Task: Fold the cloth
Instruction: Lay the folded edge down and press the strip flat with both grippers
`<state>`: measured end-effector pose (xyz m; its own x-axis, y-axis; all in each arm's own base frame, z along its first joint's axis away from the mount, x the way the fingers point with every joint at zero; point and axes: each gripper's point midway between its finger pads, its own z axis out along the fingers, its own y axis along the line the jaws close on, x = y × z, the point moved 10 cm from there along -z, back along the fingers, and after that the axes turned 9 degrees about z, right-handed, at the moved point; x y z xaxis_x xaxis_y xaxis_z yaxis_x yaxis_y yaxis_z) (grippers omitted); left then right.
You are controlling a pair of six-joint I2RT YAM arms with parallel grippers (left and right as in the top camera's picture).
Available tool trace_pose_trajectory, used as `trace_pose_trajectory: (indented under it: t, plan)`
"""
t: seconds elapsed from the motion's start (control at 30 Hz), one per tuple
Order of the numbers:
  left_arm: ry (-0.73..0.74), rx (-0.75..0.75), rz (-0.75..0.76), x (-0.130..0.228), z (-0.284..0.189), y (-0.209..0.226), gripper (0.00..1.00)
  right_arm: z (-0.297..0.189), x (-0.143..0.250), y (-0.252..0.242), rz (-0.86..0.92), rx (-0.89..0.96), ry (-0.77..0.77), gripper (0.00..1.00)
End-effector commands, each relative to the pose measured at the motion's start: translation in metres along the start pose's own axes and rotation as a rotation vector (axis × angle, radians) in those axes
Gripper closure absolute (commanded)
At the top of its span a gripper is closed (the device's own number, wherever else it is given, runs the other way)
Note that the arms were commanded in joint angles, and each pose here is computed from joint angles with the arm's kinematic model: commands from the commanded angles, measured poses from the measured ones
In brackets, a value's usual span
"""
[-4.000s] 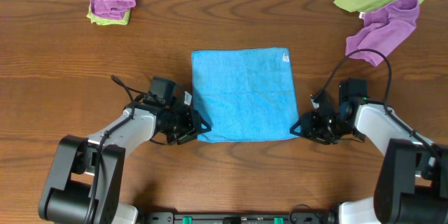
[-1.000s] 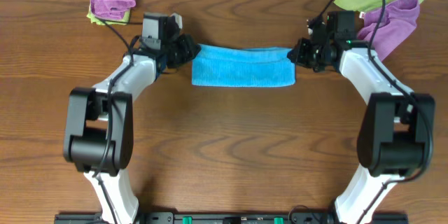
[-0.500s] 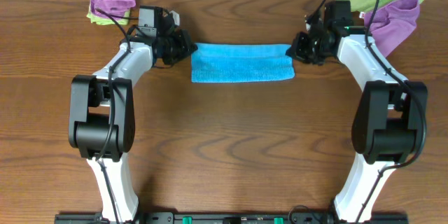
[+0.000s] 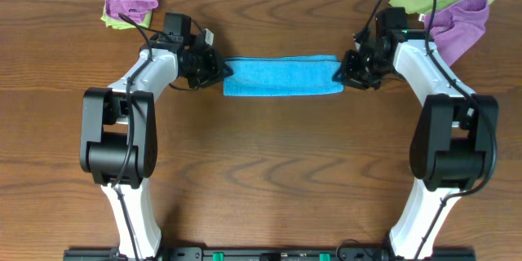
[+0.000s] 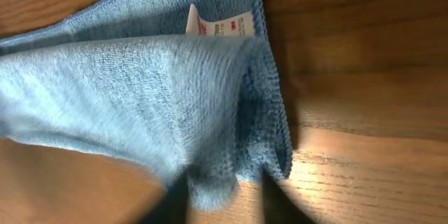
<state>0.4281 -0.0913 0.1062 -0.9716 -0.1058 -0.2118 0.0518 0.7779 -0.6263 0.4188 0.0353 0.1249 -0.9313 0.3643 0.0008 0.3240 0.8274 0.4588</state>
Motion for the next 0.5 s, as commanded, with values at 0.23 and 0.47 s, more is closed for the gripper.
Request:
trace_pose_trajectory:
  t: [0.23,0.47]
  plan:
    - [-0.037,-0.043,0.152,-0.030,-0.036,-0.026,0.48,-0.030,-0.019,0.009,-0.065,-0.002,-0.075,0.80]
    - [-0.063,-0.232,0.265,-0.044,-0.050,-0.051,0.94,-0.048,-0.021,0.038,-0.165,0.121,-0.151,0.99]
